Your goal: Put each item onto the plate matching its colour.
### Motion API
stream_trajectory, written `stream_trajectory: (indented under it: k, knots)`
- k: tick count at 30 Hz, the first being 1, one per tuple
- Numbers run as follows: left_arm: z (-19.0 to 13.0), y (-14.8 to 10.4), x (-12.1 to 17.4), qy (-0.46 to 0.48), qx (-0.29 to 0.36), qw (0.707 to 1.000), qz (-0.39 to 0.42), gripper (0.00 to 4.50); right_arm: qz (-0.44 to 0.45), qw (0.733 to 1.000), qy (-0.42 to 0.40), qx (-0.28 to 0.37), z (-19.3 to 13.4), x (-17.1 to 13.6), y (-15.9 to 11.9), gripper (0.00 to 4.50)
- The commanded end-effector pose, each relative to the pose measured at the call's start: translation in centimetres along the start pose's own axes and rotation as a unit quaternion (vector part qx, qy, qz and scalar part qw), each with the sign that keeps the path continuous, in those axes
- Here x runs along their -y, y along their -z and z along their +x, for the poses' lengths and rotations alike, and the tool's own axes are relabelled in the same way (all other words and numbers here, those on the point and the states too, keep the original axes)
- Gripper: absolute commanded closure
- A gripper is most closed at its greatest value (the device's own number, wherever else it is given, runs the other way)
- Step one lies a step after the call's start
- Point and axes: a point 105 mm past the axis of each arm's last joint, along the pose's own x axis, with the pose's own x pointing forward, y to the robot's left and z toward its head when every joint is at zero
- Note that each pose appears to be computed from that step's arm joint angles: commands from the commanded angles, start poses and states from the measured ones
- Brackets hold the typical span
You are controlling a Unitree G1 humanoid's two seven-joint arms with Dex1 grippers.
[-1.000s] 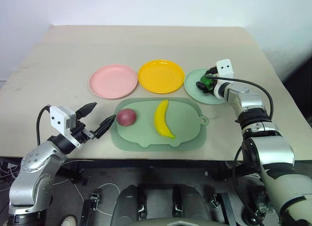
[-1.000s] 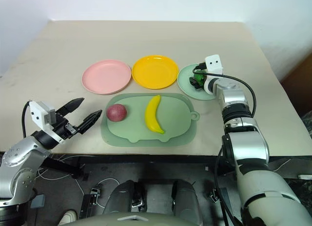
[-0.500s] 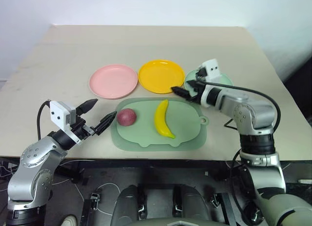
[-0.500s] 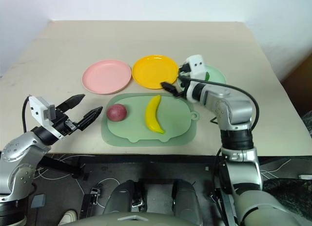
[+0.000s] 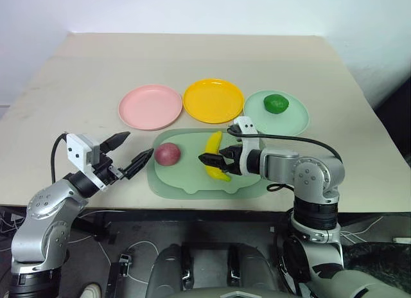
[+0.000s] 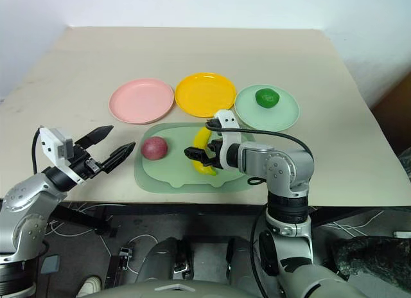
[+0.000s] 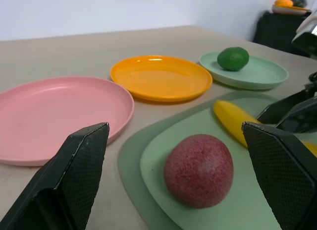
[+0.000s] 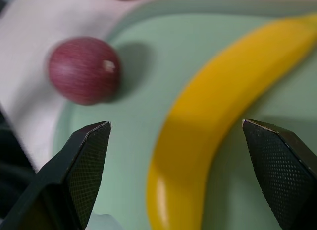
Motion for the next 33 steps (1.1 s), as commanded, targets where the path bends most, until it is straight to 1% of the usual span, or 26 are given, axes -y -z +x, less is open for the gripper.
stream_trajectory:
  k: [1, 4, 10, 14, 16, 18, 23, 24, 27, 29, 31, 32, 33]
  knots:
    - [-0.2, -0.4, -0.1, -0.001, 0.011, 1.0, 0.015, 0.0, -0.013, 0.999, 0.031, -0.002, 0.3, 0.2, -0.3, 0.03]
    - [0.0, -0.4, 0.0, 0.001, 0.012, 1.0, 0.015, 0.0, -0.051, 0.996, 0.074, -0.029, 1.3, 0.9, 0.6, 0.03]
    - [0.2, -0.4, 0.2, 0.003, 0.013, 1.0, 0.015, 0.0, -0.107, 0.991, 0.074, -0.036, 1.5, 0.4, 0.6, 0.03]
    - [0.3, -0.4, 0.4, 0.009, 0.009, 1.0, 0.015, 0.0, -0.119, 0.989, 0.069, -0.048, 1.8, 0.1, 1.2, 0.03]
    - [0.4, -0.4, 0.5, 0.009, 0.01, 1.0, 0.014, 0.0, -0.123, 0.989, 0.066, -0.048, 1.7, 0.0, 1.2, 0.41]
    - [0.3, -0.4, 0.3, 0.008, 0.01, 1.0, 0.014, 0.0, -0.125, 0.989, 0.064, -0.046, 1.6, 0.0, 1.2, 0.9]
    - [0.1, -0.2, 0.1, 0.007, 0.007, 1.0, 0.016, 0.0, -0.123, 0.99, 0.053, -0.044, 1.3, -0.1, 1.0, 2.69]
    - [0.0, -0.2, 0.1, 0.006, 0.006, 1.0, 0.016, 0.0, -0.118, 0.991, 0.048, -0.045, 1.3, -0.2, 1.1, 2.83]
    - [0.0, -0.1, -0.1, 0.005, 0.005, 1.0, 0.015, 0.0, -0.097, 0.994, 0.019, -0.053, 1.0, -0.5, 1.3, 2.83]
    - [-0.1, -0.1, -0.1, 0.006, 0.005, 1.0, 0.015, 0.0, -0.096, 0.995, -0.011, -0.037, 0.4, -1.1, 0.5, 2.83]
    - [-0.1, -0.1, -0.1, 0.005, 0.007, 1.0, 0.015, 0.0, -0.102, 0.993, -0.052, 0.009, -0.6, -2.0, -1.7, 2.83]
    - [-0.1, -0.1, -0.1, 0.005, 0.007, 1.0, 0.015, 0.0, -0.106, 0.991, -0.065, 0.043, -1.0, -2.3, -3.5, 2.83]
    - [-0.2, 0.0, -0.1, 0.005, 0.006, 1.0, 0.015, 0.0, -0.108, 0.99, -0.071, 0.064, -1.3, -2.5, -4.6, 2.83]
